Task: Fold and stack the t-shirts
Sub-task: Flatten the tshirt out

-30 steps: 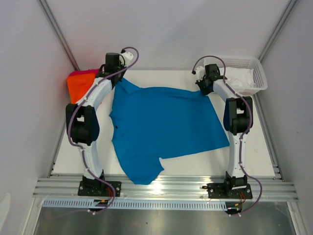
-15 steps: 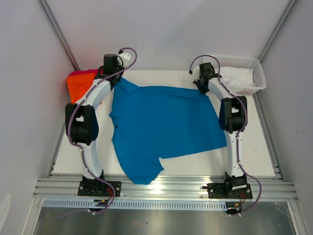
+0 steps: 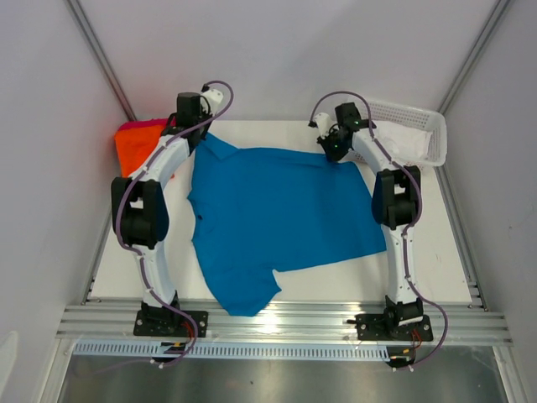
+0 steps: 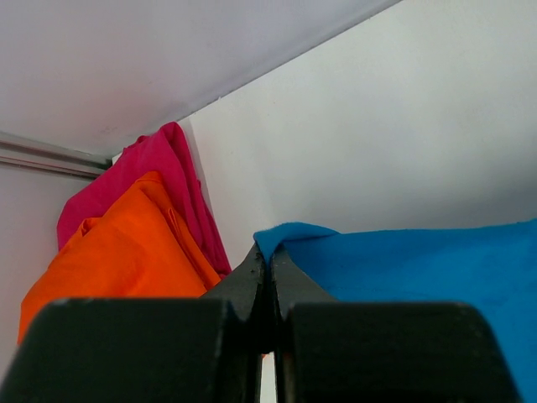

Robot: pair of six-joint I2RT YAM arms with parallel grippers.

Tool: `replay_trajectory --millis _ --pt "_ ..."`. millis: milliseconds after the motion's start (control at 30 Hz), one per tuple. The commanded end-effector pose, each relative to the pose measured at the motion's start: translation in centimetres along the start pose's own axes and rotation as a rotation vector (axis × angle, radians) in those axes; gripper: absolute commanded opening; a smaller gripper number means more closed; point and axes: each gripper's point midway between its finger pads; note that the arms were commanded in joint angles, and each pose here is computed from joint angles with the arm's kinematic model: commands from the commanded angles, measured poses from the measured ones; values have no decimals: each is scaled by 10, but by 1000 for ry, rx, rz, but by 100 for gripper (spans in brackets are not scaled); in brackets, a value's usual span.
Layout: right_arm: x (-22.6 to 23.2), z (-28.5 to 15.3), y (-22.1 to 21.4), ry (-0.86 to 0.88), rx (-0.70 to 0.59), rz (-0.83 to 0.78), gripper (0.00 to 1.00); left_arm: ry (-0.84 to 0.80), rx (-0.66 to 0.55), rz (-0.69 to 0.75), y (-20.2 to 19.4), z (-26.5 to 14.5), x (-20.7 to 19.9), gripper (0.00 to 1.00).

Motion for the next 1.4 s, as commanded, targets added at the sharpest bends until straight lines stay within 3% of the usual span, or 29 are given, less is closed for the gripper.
replay_trajectory --millis 0,167,700,1067,1367 --pt "17 -24 79 62 -237 -220 0 24 -63 -32 23 -16 15 0" --pt "27 -10 78 48 -183 -257 0 19 -60 -36 20 -16 16 0" --pt "-7 5 48 -110 -52 -222 0 16 -56 -41 21 -20 18 0" --pt "-71 21 -10 -352 172 -186 0 14 -44 -33 19 -20 18 0" --pt "-93 3 30 -485 53 -178 0 59 -66 -45 25 -23 27 0"
Point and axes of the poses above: each gripper's point midway between its finger pads, its own z axis out along the fingers, its own x axis along the line the jaws close on, y = z × x, and after that the axes turned 5 degrees about -z, right-handed
